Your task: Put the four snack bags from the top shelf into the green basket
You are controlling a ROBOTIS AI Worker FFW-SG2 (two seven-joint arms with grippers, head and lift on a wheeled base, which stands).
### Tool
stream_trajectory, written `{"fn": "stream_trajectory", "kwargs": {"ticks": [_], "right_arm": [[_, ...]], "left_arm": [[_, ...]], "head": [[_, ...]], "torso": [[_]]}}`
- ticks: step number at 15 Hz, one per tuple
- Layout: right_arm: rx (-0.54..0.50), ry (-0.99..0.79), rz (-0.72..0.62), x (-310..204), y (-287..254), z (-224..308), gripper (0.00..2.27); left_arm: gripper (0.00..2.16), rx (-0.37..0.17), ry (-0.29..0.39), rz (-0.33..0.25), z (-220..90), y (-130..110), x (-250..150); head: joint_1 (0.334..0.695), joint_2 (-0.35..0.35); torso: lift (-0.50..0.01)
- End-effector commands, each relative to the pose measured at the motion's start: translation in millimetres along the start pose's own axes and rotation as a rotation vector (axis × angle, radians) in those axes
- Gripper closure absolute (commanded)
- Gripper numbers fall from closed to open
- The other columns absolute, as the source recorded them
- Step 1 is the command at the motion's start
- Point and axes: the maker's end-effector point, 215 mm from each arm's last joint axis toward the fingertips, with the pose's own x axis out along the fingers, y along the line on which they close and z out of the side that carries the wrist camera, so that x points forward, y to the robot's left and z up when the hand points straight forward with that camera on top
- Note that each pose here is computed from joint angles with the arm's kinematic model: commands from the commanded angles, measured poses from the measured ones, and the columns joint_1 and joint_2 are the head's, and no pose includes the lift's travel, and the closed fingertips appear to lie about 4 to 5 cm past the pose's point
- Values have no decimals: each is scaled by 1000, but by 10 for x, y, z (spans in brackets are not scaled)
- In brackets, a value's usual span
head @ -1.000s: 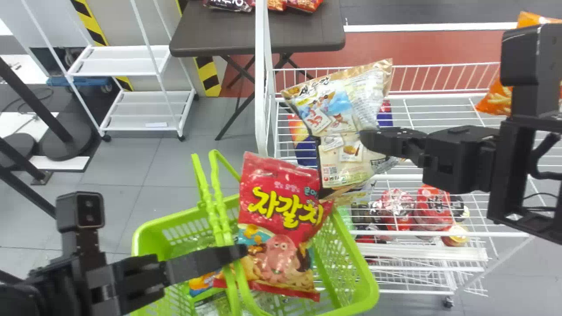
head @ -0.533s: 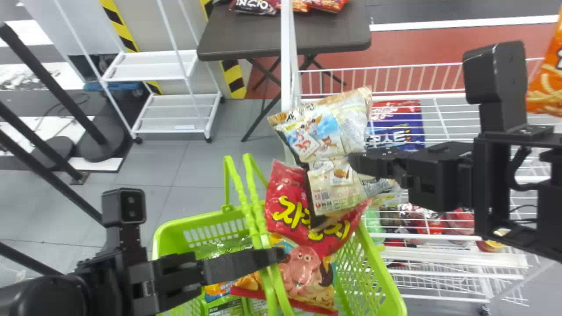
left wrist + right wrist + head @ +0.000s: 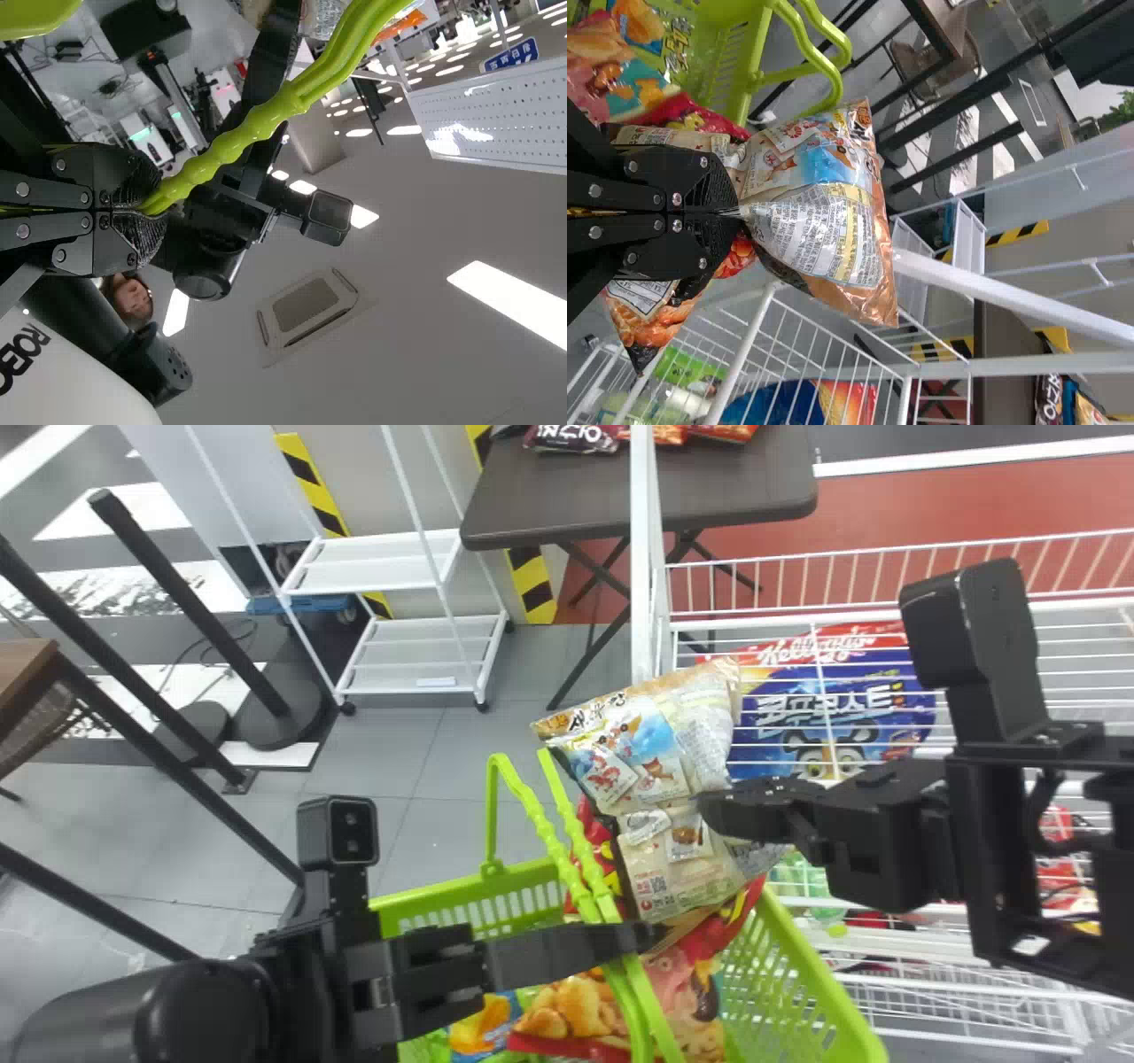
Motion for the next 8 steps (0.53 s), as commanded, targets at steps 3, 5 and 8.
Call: {"fn": "stream_trajectory", "kwargs": {"ticks": [3, 5, 8], "right_arm": [[4, -1, 91, -44, 265, -20, 2256], [8, -2, 133, -68, 379, -30, 2260], [-40, -47, 182, -227, 493, 211, 2132]], "left_arm": [[2148, -9, -10, -25, 9, -24, 1], [2148, -9, -14, -30, 17, -29, 0], [2148, -10, -22, -28, 36, -23, -26]], "head": [[695, 309], [695, 330], [695, 349]], "torso": [[-3], [-3], [-3]]}}
